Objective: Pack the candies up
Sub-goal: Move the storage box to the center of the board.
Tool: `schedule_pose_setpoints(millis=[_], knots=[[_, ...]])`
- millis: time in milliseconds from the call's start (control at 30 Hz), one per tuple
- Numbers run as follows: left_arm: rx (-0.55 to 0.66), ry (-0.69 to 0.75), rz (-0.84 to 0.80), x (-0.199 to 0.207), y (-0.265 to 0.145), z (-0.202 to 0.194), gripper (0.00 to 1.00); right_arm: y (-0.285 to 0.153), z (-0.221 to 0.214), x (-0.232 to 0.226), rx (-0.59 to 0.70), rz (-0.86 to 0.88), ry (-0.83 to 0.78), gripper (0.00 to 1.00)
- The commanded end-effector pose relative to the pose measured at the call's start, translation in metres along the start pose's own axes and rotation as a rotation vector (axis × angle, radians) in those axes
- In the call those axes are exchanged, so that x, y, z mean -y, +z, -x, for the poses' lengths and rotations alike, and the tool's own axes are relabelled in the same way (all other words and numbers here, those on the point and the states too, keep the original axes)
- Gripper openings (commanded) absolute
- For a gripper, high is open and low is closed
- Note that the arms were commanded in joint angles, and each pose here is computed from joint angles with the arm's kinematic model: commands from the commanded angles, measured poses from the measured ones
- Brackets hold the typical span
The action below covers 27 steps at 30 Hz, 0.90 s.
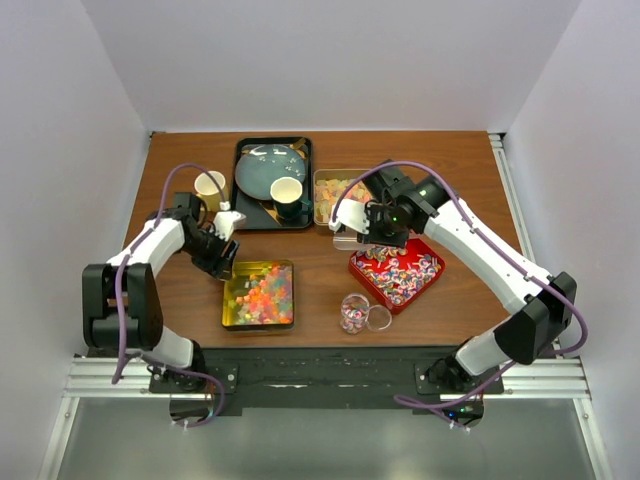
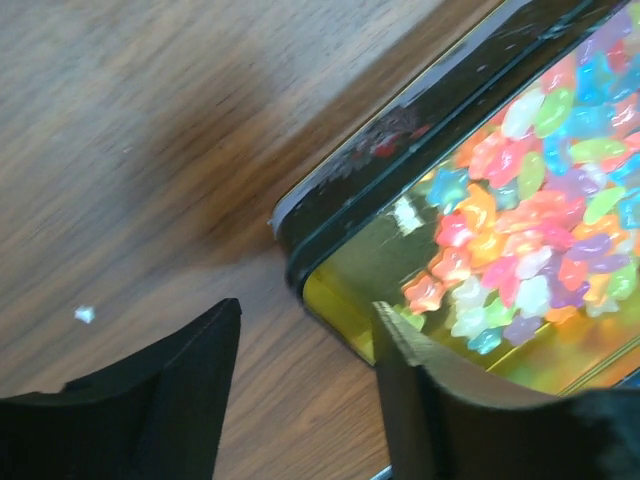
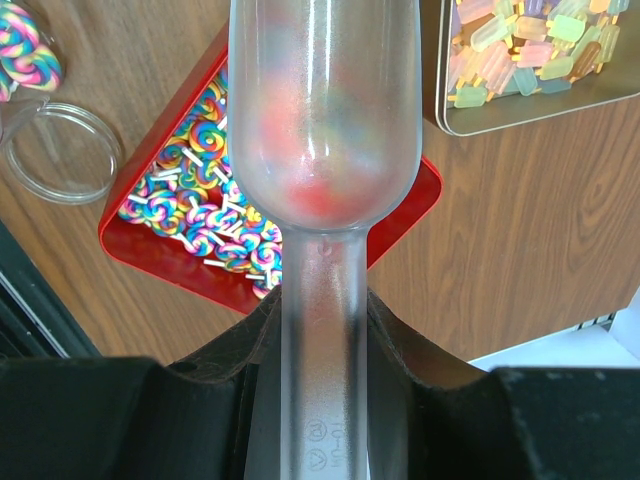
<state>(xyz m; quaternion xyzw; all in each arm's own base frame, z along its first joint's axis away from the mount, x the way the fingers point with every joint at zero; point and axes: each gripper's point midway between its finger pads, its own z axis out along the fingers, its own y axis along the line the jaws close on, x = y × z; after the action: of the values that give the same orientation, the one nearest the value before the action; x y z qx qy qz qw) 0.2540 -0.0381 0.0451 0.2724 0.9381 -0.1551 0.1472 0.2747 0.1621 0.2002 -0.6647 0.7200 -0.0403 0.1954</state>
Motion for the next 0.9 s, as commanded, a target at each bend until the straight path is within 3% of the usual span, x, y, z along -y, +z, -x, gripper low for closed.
schedule_pose_setpoints(millis=[0, 100, 200, 500, 867], knots=[[0.042, 0.027, -0.062, 0.002, 0.006, 0.024, 0.48, -0.011, 0.006, 0.016, 0.022, -0.072, 0.017, 0.0], [0.045, 0.071, -0.092, 0.014, 0.014, 0.04, 0.37, -0.011, 0.004, 0.017, 0.016, -0.078, 0.018, 0.0], [0.044, 0.119, -0.113, 0.028, 0.024, 0.056, 0.31, -0.012, 0.003, 0.019, 0.01, -0.086, 0.019, 0.0], [0.083, 0.263, -0.148, 0.065, 0.048, 0.107, 0.27, -0.013, -0.015, 0.022, -0.032, -0.121, 0.039, 0.0], [0.175, 0.5, -0.219, 0.122, 0.067, 0.203, 0.27, -0.012, -0.045, 0.022, -0.061, -0.124, 0.117, 0.0]])
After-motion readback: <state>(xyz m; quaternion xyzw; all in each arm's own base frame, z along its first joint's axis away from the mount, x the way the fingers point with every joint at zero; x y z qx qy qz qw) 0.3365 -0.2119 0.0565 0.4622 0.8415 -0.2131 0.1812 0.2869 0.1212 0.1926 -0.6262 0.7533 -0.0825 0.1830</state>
